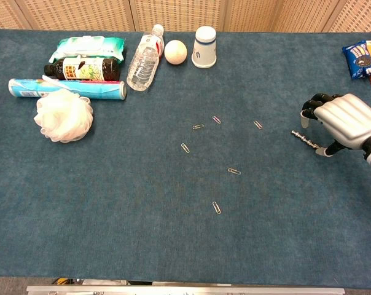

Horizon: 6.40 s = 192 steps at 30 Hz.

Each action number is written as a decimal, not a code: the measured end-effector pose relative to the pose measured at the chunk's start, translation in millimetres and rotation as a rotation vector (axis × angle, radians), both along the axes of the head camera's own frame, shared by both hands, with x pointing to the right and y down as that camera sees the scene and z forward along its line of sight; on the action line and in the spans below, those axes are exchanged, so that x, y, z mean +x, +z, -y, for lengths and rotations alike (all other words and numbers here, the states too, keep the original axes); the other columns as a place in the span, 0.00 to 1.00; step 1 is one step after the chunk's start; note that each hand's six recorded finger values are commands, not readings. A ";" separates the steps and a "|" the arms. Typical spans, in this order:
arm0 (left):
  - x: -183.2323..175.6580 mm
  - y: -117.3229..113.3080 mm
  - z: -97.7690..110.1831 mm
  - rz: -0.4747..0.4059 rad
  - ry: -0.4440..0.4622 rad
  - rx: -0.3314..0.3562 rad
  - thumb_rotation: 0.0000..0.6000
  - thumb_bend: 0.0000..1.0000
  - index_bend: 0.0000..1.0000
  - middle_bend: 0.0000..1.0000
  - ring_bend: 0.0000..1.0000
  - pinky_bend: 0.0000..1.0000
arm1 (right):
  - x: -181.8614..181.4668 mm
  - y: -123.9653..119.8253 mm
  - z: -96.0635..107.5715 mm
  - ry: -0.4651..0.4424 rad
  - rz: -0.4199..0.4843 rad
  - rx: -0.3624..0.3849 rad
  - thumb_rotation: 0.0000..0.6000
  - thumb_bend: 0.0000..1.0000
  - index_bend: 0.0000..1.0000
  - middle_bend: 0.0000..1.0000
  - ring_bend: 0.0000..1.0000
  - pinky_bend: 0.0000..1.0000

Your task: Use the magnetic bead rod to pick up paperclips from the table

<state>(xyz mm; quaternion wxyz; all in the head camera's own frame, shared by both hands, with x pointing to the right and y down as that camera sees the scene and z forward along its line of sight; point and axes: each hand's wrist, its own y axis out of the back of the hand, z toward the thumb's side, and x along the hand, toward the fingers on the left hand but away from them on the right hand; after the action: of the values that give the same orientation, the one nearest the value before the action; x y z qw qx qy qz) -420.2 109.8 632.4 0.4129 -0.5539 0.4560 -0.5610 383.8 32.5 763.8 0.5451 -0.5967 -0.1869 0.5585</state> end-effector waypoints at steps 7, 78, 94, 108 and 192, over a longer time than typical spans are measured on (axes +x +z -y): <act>0.0 0.3 0.2 0.001 -0.001 -0.001 1.00 0.14 0.42 0.43 0.36 0.53 | 5.4 3.1 2.9 0.014 -0.019 0.000 1.00 0.05 0.44 0.28 0.17 0.34; -1.0 0.3 -0.6 0.003 -0.003 -0.001 1.00 0.14 0.42 0.43 0.36 0.53 | 8.6 5.2 14.1 0.044 -0.055 0.049 1.00 0.05 0.44 0.28 0.17 0.34; -1.4 0.6 -0.5 0.002 -0.004 -0.004 1.00 0.14 0.42 0.43 0.36 0.53 | 3.9 0.5 15.9 0.058 0.020 0.026 1.00 0.05 0.44 0.28 0.17 0.34; -2.3 -0.8 -0.6 -0.006 -0.005 0.000 1.00 0.14 0.42 0.43 0.36 0.53 | -19.1 -2.3 5.1 0.125 0.183 -0.040 1.00 0.19 0.47 0.28 0.16 0.32; -3.7 -8.0 -4.3 -0.026 0.001 0.018 1.00 0.14 0.42 0.43 0.36 0.53 | -31.8 18.4 1.3 0.212 -0.013 -0.135 1.00 0.29 0.49 0.28 0.15 0.30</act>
<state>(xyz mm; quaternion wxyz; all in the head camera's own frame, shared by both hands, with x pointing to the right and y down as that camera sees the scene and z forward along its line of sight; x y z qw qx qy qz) -423.9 114.1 624.4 0.4125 -0.5575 0.4660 -0.5494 352.0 31.1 782.1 0.4429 -0.6053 -0.2077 0.6280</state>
